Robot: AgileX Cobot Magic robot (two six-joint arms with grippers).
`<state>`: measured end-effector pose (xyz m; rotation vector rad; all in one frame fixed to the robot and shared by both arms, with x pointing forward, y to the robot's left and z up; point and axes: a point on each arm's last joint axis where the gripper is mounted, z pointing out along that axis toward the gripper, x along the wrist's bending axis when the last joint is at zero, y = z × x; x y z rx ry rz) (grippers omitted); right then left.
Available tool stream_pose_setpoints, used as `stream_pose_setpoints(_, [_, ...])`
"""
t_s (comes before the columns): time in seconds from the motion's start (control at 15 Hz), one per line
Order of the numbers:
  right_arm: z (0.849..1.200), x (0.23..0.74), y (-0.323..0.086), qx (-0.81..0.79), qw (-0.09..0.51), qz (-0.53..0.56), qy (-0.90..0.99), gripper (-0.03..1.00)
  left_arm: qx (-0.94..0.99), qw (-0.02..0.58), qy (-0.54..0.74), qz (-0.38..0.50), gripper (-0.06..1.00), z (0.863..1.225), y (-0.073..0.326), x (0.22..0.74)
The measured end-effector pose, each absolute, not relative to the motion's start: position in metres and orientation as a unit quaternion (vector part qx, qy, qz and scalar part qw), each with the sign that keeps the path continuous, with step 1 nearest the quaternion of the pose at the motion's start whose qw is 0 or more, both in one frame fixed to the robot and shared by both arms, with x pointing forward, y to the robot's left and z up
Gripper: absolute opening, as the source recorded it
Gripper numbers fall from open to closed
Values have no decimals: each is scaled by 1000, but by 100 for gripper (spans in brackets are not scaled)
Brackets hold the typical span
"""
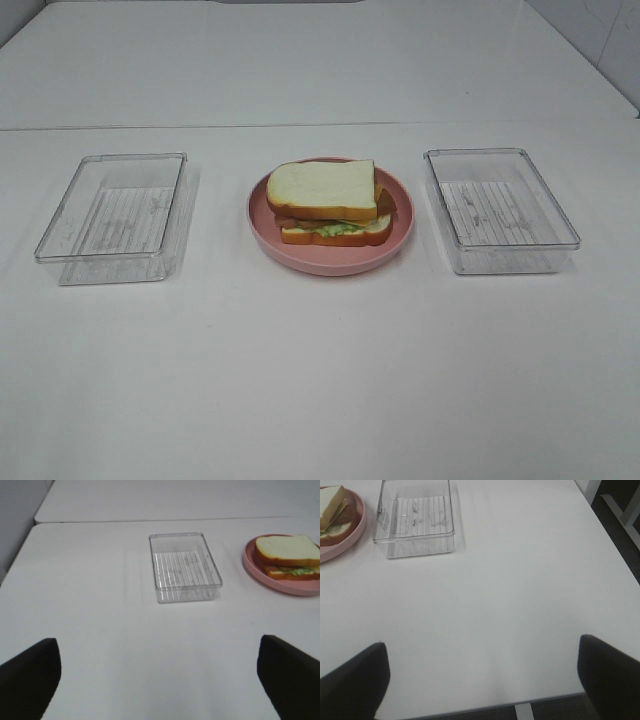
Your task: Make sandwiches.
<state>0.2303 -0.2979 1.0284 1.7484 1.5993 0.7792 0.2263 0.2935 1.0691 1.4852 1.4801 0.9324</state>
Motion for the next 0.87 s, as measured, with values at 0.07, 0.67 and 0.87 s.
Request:
stream_pose_setpoints(0.07, [1028,230,-298,665,318,296,608,98,602,399,594,354,99,1060,293,229])
stream_pose_setpoints(0.67, [1028,230,-298,665,318,296,608,98,605,394,597,350,99,1057,293,230])
stream_pose_setpoints(0.87, [1028,230,-298,665,318,296,608,98,605,394,597,350,99,1057,293,230])
